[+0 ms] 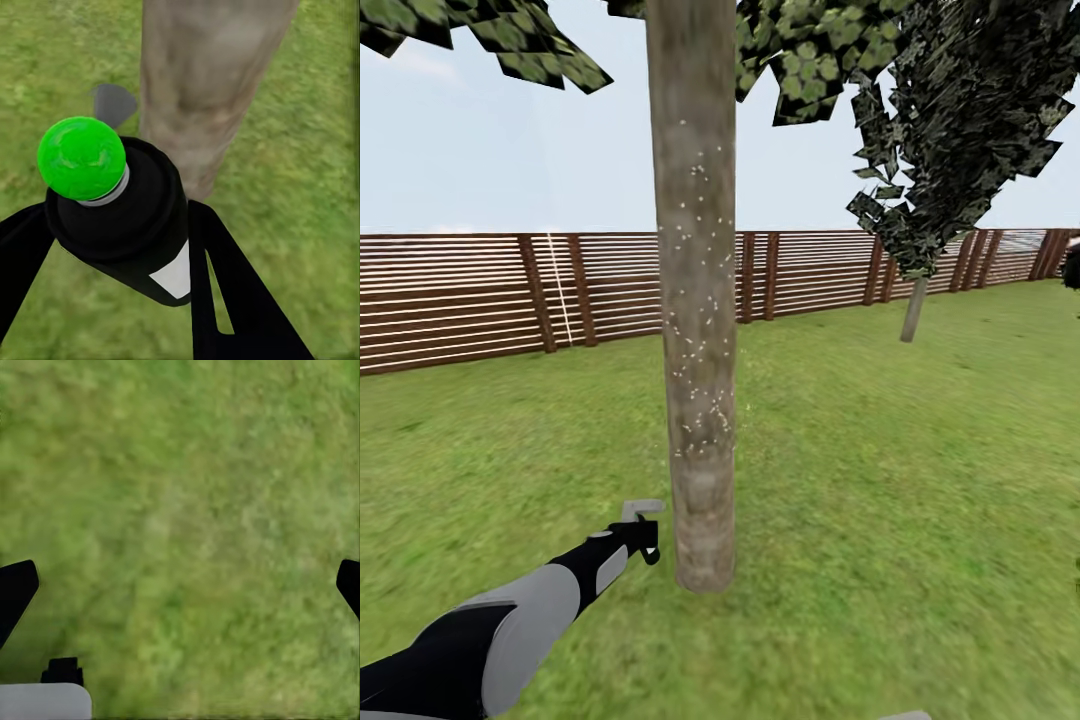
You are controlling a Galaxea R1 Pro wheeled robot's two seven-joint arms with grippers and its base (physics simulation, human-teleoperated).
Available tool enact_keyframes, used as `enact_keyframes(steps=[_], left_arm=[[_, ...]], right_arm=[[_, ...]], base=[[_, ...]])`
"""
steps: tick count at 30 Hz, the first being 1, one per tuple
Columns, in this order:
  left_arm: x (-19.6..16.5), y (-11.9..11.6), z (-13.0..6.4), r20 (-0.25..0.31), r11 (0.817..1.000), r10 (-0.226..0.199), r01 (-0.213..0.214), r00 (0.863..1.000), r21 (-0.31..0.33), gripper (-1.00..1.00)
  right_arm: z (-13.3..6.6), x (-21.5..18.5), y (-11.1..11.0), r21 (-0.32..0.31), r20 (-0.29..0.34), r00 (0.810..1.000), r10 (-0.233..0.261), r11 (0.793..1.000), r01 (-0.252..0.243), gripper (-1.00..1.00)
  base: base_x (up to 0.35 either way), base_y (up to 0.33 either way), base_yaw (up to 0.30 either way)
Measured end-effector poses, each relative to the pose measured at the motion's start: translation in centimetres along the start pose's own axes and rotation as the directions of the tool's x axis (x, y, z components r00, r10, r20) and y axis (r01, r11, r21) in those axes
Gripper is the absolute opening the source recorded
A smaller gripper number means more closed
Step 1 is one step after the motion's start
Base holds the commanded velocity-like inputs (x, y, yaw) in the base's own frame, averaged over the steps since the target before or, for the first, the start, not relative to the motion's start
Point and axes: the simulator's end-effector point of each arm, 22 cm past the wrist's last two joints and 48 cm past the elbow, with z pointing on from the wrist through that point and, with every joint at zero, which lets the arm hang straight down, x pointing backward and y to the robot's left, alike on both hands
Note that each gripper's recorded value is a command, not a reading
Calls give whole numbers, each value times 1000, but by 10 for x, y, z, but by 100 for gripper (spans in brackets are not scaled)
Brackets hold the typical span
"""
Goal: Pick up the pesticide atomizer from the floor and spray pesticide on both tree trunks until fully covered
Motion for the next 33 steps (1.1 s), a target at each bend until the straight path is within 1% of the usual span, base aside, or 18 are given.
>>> enact_keyframes(steps=[3, 9, 25, 33], left_arm=[[0, 0, 0, 0, 1000, -1, 1, 1000, 0, -100], [0, 0, 0, -1, 1000, -1, 1, 1000, 1, -100], [0, 0, 0, -2, 1000, -1, 1, 1000, -1, -100], [0, 0, 0, -2, 1000, -1, 1, 1000, 0, -100]], right_arm=[[0, 0, 0, 0, 0, 1000, 0, 1000, 0, 100], [0, 0, 0, 0, 0, 1000, 0, 1000, 0, 100], [0, 0, 0, -2, 0, 1000, -6, 1000, 6, 100], [0, 0, 0, -1, 0, 1000, -6, 1000, 6, 100]], base=[[11, 350, -228], [1, 350, -94], [0, 350, -287], [0, 350, -50]])
